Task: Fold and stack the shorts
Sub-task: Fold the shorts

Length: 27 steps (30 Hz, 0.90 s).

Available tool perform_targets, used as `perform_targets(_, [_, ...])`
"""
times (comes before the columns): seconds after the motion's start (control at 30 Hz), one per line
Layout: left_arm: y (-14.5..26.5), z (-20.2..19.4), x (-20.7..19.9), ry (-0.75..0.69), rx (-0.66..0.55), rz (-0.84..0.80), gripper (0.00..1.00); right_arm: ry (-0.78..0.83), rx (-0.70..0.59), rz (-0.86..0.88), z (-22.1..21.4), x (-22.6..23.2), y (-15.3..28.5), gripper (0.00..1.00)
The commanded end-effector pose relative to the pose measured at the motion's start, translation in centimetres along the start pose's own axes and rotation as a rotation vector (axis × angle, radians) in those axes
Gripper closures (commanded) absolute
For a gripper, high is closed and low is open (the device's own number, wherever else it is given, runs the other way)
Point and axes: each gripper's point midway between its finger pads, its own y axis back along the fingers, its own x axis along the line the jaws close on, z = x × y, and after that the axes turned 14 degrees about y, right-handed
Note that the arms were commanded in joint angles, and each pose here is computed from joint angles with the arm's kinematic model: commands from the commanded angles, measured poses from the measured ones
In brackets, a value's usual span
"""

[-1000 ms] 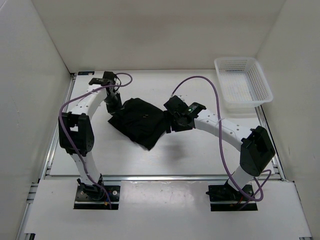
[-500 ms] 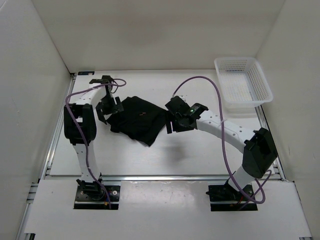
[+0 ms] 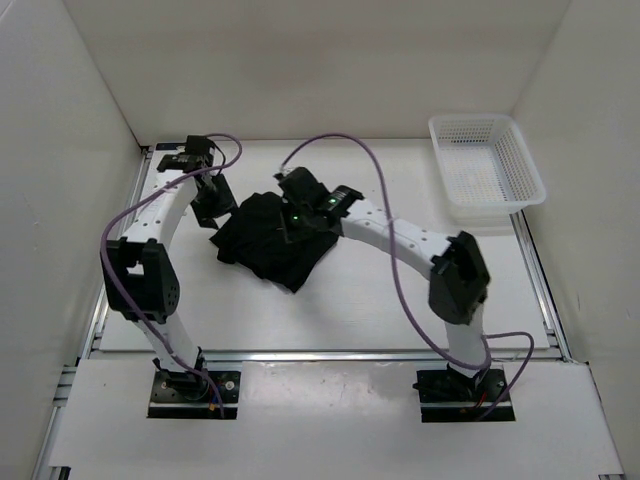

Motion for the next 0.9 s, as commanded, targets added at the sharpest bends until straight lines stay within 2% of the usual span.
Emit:
perform_targets(0.0, [-3.2,-2.0,0.4,-0.017,0.097,0.003,0.41,0.052,0.022,0.162,1.1,3.8,-4.1,0.97])
perform_targets(0.03, [-3.8,-2.1,0.3,-0.016,0.11,-0.002,0.49,0.052,0.03,0.179,1.1,4.2,-5.0,0.97])
perform_targets(0.2, [-7.6,-3.4,1.6,-0.041,0.184,0.06,0.69,0.033,0.124,0.148,-1.6,3.4,-9.4,0.99])
perform_targets(0.23, [-7.7,-3.9,1.7,-0.039,0.2,0.06,0.71,0.02,0.15,0.142,-2.6,3.2,-10.0,0.99])
perform_targets(0.33, [-8.7,-4.1,2.0,-0.048,0.209,0.067,0.71,0.008,0.21,0.082,-5.2,1.8,-11.1,0.99])
perform_targets(0.43, [-8.6,-4.2,1.9,-0.056,0.215,0.059,0.71,0.0,0.227,0.051,-6.1,1.2,-11.4,0.99])
perform_targets(0.53, [-7.5,-3.3,0.9,-0.066,0.193,0.027,0.71,-0.006,0.167,0.04,-3.8,1.4,-9.1,0.99])
perform_targets(0.6, [-5.8,-2.4,0.1,-0.068,0.17,0.007,0.65,-0.023,0.072,-0.015,-0.9,0.8,-5.2,0.96])
perform_targets(0.63, [-4.4,-1.8,-0.4,-0.069,0.144,-0.014,0.58,-0.032,0.048,-0.043,-0.4,0.4,-3.9,0.7])
perform_targets(0.67, [-3.5,-1.4,-0.7,-0.07,0.127,-0.028,0.46,-0.052,-0.048,-0.057,2.1,0.3,0.0,0.55])
perform_targets(0.7, [-2.0,-0.6,-1.2,-0.063,0.11,-0.054,0.23,-0.064,-0.091,-0.088,2.9,-0.2,1.8,0.41])
perform_targets(0.73, [-1.0,-0.4,-1.8,-0.076,0.102,-0.083,0.17,-0.068,-0.132,-0.123,3.5,-0.9,3.6,0.3])
perform_targets(0.77, [0.9,-0.2,-2.7,-0.088,0.089,-0.137,0.12,-0.088,-0.206,-0.198,4.3,-2.4,7.0,0.08])
perform_targets(0.8, [2.0,0.2,-3.0,-0.09,0.069,-0.154,0.09,-0.095,-0.239,-0.244,4.5,-3.3,8.5,0.0])
perform_targets(0.83, [3.8,0.6,-3.6,-0.093,0.052,-0.179,0.03,-0.108,-0.261,-0.294,4.4,-4.7,10.0,0.0])
perform_targets(0.87, [5.6,1.0,-3.8,-0.105,0.019,-0.205,0.03,-0.123,-0.28,-0.342,3.6,-6.2,12.3,0.0])
